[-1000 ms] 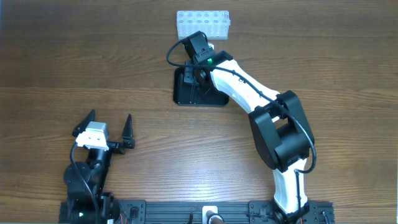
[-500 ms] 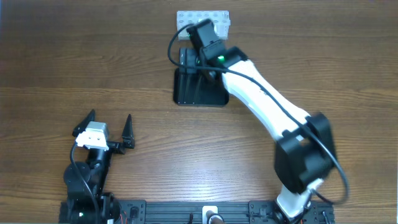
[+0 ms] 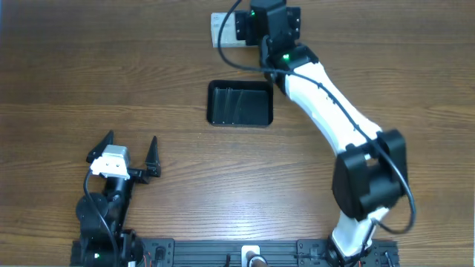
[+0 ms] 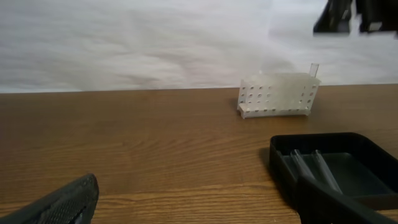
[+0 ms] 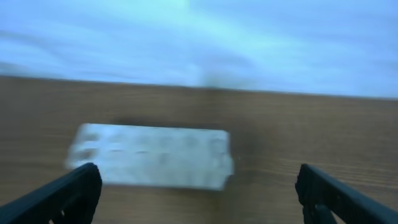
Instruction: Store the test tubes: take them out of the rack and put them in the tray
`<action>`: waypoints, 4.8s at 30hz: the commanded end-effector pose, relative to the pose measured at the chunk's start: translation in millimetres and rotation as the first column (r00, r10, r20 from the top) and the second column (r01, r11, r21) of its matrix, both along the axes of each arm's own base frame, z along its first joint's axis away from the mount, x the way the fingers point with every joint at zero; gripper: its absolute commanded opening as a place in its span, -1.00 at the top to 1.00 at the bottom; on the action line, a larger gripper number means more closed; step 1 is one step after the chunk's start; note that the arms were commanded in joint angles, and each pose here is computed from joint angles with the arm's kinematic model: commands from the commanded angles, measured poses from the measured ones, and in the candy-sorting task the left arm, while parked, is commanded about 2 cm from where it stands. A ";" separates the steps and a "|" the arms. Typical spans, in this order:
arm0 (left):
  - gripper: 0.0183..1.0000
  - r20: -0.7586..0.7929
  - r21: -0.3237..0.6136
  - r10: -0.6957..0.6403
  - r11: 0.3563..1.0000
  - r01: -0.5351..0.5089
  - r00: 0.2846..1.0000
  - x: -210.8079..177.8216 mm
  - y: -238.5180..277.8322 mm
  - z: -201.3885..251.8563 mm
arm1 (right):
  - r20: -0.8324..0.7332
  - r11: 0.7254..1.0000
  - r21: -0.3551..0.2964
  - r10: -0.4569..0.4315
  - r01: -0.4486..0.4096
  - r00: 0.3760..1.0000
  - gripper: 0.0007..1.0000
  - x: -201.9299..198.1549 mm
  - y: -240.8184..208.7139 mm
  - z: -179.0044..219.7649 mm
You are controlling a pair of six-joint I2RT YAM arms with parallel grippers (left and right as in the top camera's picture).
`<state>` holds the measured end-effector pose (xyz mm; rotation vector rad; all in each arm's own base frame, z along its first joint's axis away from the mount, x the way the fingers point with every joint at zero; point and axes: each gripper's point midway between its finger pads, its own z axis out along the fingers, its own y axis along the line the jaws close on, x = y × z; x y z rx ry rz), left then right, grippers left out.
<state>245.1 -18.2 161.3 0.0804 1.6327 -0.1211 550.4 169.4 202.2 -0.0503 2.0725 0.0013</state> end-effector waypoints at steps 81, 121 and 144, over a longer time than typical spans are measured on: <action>-1.00 0.005 0.011 -0.015 1.000 0.015 1.000 -0.5 -2.5 -0.9 | -0.022 0.997 0.065 0.053 -0.052 0.998 0.82 45.4 -4.2 -91.1; -1.00 0.005 0.011 -0.015 1.000 0.015 1.000 -0.5 -2.5 -0.9 | -0.437 0.974 0.226 0.123 -0.024 0.891 0.98 -144.7 15.7 -14.5; -1.00 0.005 0.011 -0.015 1.000 0.015 1.000 -0.5 -2.5 -0.9 | -0.550 0.978 0.201 0.062 0.061 0.833 0.88 -143.9 16.5 -138.0</action>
